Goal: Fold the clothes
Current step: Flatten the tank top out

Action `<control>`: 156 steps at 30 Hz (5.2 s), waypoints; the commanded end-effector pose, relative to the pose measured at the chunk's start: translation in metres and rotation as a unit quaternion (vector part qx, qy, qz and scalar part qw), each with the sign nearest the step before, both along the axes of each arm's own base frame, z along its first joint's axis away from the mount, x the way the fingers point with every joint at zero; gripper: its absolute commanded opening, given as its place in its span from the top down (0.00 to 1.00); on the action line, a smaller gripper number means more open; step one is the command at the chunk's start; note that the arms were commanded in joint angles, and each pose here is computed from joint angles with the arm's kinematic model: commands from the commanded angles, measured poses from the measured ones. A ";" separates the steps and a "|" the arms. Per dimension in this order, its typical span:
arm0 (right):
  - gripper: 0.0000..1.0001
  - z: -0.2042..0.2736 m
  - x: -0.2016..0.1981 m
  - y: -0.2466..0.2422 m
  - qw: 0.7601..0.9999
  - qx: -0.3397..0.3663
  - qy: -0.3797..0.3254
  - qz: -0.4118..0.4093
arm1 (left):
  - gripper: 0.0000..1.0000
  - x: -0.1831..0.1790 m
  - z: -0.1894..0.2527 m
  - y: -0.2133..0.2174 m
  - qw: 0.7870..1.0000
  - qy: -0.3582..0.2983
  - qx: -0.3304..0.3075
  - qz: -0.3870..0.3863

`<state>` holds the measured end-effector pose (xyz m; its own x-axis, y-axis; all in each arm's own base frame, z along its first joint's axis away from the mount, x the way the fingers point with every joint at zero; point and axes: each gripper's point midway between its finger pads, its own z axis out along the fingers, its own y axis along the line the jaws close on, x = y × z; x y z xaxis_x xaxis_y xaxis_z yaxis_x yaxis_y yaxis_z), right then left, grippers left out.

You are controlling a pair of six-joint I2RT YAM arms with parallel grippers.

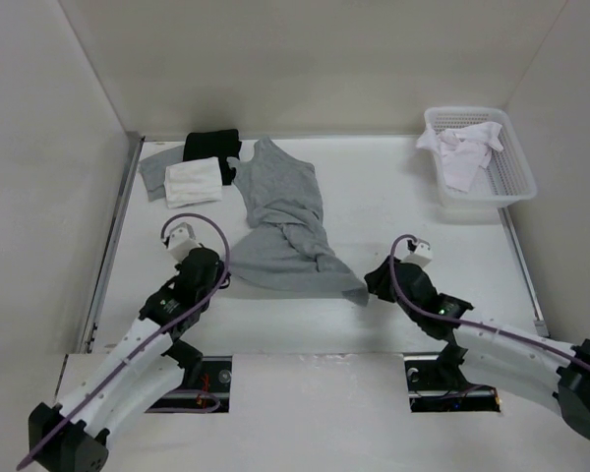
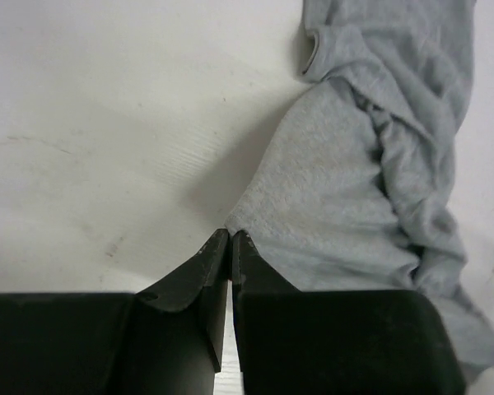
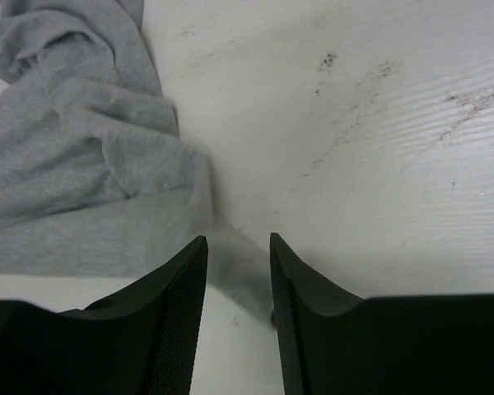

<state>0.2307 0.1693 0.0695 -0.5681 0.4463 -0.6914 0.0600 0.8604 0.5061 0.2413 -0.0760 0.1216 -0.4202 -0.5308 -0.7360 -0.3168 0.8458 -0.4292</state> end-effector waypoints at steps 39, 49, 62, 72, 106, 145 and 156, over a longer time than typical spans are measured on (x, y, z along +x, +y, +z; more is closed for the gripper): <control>0.99 0.108 -0.006 0.119 0.978 0.100 -0.084 0.162 | 0.95 0.047 0.089 0.000 0.982 -0.170 -0.078 -0.015; 0.97 0.111 0.024 0.086 0.988 0.004 -0.060 0.145 | 0.95 0.045 0.097 0.003 0.980 -0.181 -0.082 -0.010; 0.82 0.047 0.172 0.117 0.995 0.001 -0.011 0.104 | 0.95 0.060 0.071 0.031 0.983 -0.162 -0.071 0.044; 0.73 0.032 0.079 0.064 0.994 0.019 -0.024 0.105 | 0.95 0.062 0.055 0.031 0.987 -0.144 -0.065 0.043; 0.95 0.014 0.018 0.105 0.974 0.055 -0.008 0.218 | 0.95 0.064 0.066 0.020 0.984 -0.157 -0.076 0.027; 1.00 0.496 0.139 -0.011 0.904 0.053 -0.423 0.026 | 0.97 0.149 0.375 0.016 0.899 -0.433 -0.018 0.065; 1.00 0.481 0.264 -0.014 0.924 0.043 -0.380 0.031 | 0.97 0.253 0.384 0.027 0.911 -0.405 -0.035 0.066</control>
